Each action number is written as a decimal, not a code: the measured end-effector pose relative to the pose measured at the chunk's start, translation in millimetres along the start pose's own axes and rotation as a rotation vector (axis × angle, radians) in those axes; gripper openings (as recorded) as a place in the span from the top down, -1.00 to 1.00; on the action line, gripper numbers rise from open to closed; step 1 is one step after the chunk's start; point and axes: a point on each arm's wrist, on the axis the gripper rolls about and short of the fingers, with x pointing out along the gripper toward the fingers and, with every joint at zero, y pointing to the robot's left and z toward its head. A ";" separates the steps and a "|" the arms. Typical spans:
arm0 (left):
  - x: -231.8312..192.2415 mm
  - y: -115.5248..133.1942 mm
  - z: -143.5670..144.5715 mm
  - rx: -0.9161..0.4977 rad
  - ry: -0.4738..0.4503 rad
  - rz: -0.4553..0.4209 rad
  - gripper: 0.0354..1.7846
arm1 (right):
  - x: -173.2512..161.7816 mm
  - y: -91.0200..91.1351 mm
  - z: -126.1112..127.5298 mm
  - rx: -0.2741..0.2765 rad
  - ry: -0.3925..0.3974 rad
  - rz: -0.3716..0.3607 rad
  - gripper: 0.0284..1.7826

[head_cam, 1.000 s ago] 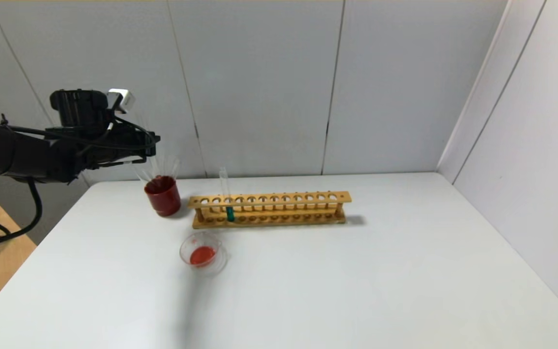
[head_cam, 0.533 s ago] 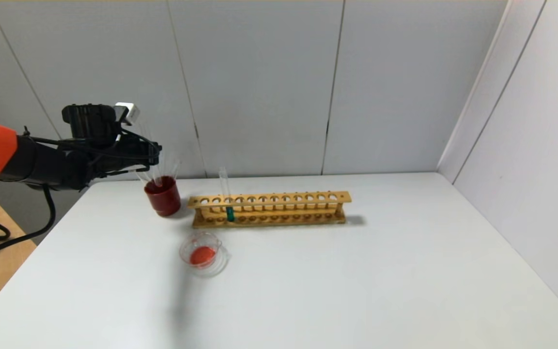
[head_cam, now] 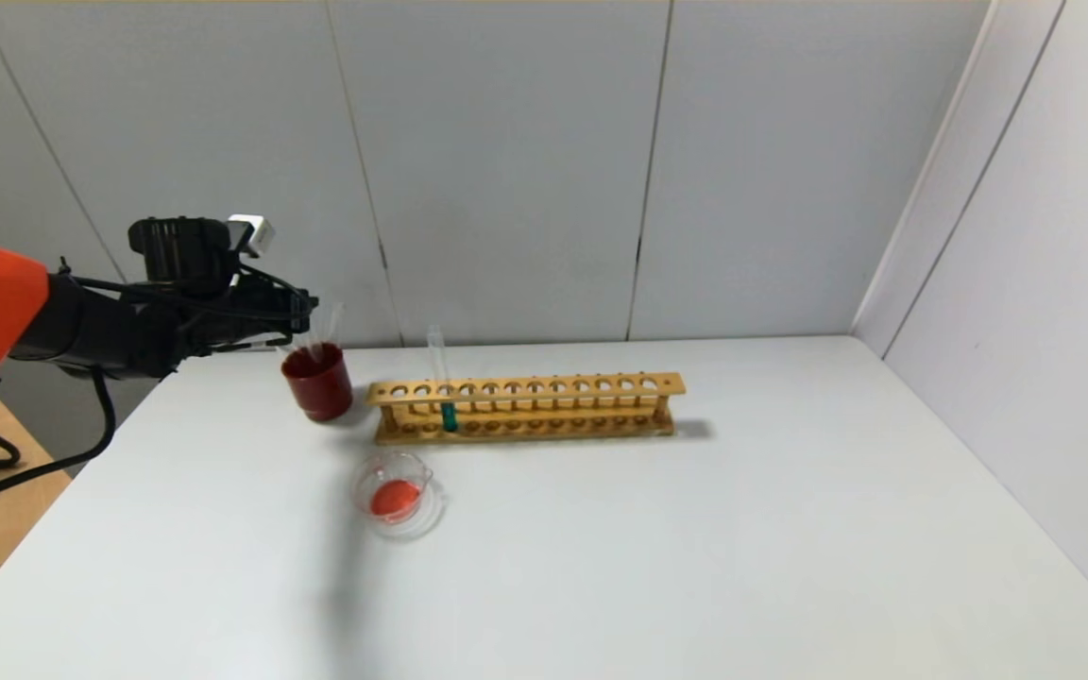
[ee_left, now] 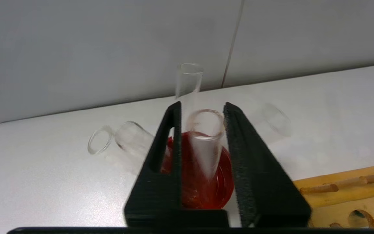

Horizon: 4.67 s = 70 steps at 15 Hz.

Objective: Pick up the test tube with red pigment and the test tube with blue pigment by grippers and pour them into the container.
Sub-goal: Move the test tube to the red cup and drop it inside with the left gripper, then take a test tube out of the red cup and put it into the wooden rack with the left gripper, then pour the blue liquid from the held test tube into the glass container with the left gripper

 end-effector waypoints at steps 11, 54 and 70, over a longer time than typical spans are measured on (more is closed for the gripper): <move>-40.6 -9.2 33.1 0.050 -0.152 0.000 -0.96 | 0.0 0.0 0.0 0.000 0.000 0.000 -0.96; -18.3 -144.7 -72.4 0.001 0.012 -0.334 -0.61 | 0.0 0.0 0.0 0.000 0.000 0.000 -0.96; -11.3 -159.6 -36.7 0.105 -0.088 -0.327 0.66 | 0.0 0.0 0.0 0.000 0.000 0.000 -0.96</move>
